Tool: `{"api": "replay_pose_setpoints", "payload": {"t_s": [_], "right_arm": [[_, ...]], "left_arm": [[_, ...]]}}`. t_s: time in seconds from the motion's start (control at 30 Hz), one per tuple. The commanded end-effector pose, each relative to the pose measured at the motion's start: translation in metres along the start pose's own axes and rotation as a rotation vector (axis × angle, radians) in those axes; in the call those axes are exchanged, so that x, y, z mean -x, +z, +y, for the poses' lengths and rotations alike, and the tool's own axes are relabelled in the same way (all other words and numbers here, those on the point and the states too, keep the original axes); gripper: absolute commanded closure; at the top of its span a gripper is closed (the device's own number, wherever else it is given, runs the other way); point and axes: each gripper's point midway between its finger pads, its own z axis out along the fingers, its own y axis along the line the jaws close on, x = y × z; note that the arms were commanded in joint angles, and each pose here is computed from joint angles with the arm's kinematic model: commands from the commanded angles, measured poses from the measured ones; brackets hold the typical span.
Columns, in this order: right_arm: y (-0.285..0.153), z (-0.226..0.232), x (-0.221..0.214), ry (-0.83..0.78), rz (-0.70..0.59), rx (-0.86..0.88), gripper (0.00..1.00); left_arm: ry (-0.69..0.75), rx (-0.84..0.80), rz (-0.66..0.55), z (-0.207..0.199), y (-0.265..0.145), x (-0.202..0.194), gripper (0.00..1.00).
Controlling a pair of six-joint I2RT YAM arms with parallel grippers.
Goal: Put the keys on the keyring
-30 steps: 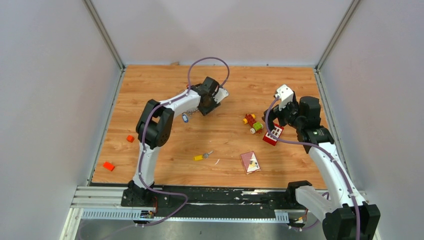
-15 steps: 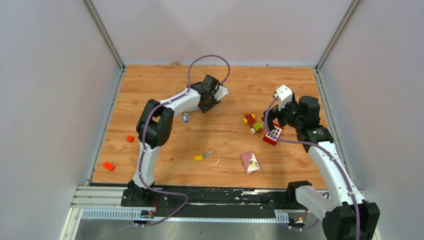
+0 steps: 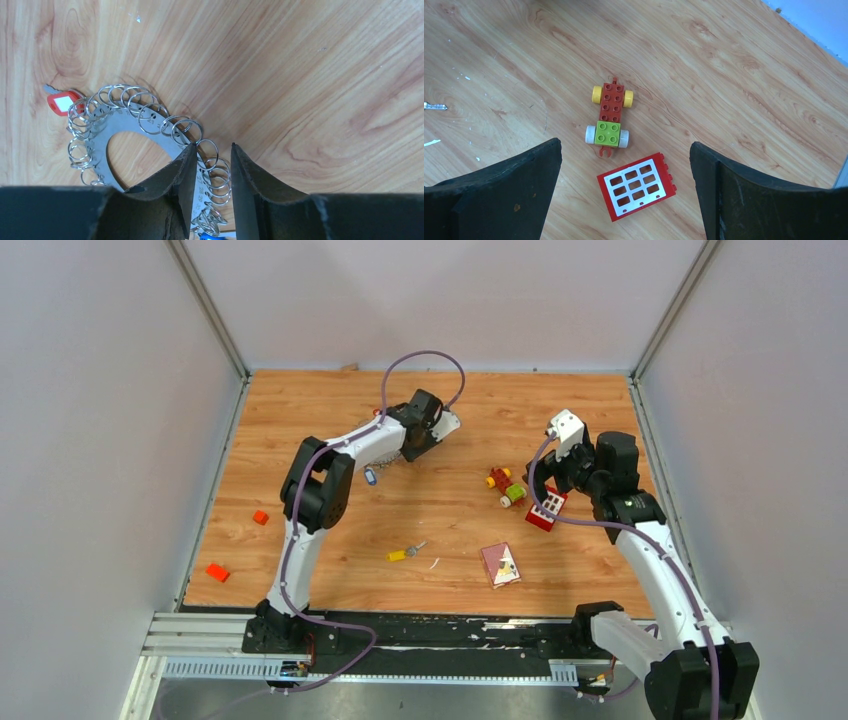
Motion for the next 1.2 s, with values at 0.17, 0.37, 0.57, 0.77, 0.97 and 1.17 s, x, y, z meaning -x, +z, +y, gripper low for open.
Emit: {"api": "replay_pose_setpoints", "payload": {"t_s": [0.17, 0.37, 0.57, 0.77, 0.97, 1.17], "right_arm": [[-0.002, 0.0, 0.014, -0.021, -0.027, 0.015, 0.0], [-0.002, 0.001, 0.015, -0.022, -0.029, 0.017, 0.0], [-0.003, 0.001, 0.016, -0.023, -0.032, 0.015, 0.0], [-0.003, 0.001, 0.016, -0.021, -0.032, 0.018, 0.0], [-0.005, 0.002, 0.019, -0.023, -0.044, 0.022, 0.0], [-0.013, 0.023, 0.036, -0.02, -0.117, 0.122, 0.0]], "left_arm": [[0.019, 0.044, 0.014, 0.011, 0.006, 0.0, 0.65], [0.009, 0.03, 0.026, 0.012, 0.009, -0.008, 0.71], [0.014, 0.016, 0.016, 0.01, 0.01, -0.007, 0.82], [-0.009, -0.006, -0.047, 0.012, -0.017, 0.008, 0.92], [-0.035, -0.059, -0.153, 0.006, -0.066, 0.018, 1.0], [-0.018, -0.214, -0.321, -0.024, -0.134, 0.022, 1.0]]}}
